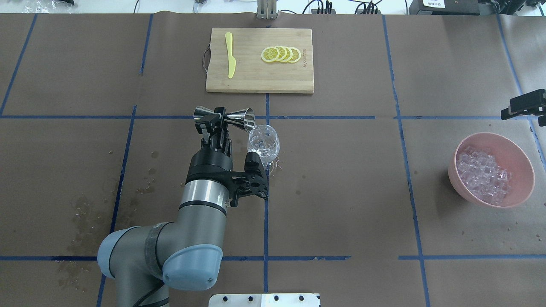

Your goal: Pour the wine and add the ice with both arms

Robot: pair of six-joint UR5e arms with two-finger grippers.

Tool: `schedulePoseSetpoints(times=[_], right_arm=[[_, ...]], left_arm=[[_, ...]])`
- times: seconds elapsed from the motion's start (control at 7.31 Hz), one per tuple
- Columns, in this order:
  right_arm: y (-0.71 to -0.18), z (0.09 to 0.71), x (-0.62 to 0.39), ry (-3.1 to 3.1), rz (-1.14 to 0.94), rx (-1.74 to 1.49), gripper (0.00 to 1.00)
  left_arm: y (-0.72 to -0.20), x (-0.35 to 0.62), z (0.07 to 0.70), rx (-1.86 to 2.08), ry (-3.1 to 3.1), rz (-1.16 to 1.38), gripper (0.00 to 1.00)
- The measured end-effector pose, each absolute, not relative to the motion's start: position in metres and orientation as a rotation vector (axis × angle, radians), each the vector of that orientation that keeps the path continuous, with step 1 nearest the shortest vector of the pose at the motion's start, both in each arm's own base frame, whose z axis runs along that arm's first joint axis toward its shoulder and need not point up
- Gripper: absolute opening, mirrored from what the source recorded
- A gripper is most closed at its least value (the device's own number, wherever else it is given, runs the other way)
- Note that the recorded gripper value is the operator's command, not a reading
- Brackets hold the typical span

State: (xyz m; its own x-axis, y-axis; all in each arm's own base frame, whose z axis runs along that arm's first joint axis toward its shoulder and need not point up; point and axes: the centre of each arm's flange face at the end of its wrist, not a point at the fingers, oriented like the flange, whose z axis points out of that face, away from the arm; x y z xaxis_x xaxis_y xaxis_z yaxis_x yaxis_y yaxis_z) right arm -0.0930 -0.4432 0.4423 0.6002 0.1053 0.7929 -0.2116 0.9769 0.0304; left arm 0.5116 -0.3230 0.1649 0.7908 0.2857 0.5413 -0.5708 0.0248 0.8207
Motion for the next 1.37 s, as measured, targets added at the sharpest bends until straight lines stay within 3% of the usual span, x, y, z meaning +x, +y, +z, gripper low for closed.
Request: schedulePoseSetpoints(times=[1.37], right_arm=[[-0.43,0.452,-0.104,-0.902,0.227,0.134,1.0]], left_arm=[[-0.301,0.527,0.145,1.394,-0.309,0.76,0.0]])
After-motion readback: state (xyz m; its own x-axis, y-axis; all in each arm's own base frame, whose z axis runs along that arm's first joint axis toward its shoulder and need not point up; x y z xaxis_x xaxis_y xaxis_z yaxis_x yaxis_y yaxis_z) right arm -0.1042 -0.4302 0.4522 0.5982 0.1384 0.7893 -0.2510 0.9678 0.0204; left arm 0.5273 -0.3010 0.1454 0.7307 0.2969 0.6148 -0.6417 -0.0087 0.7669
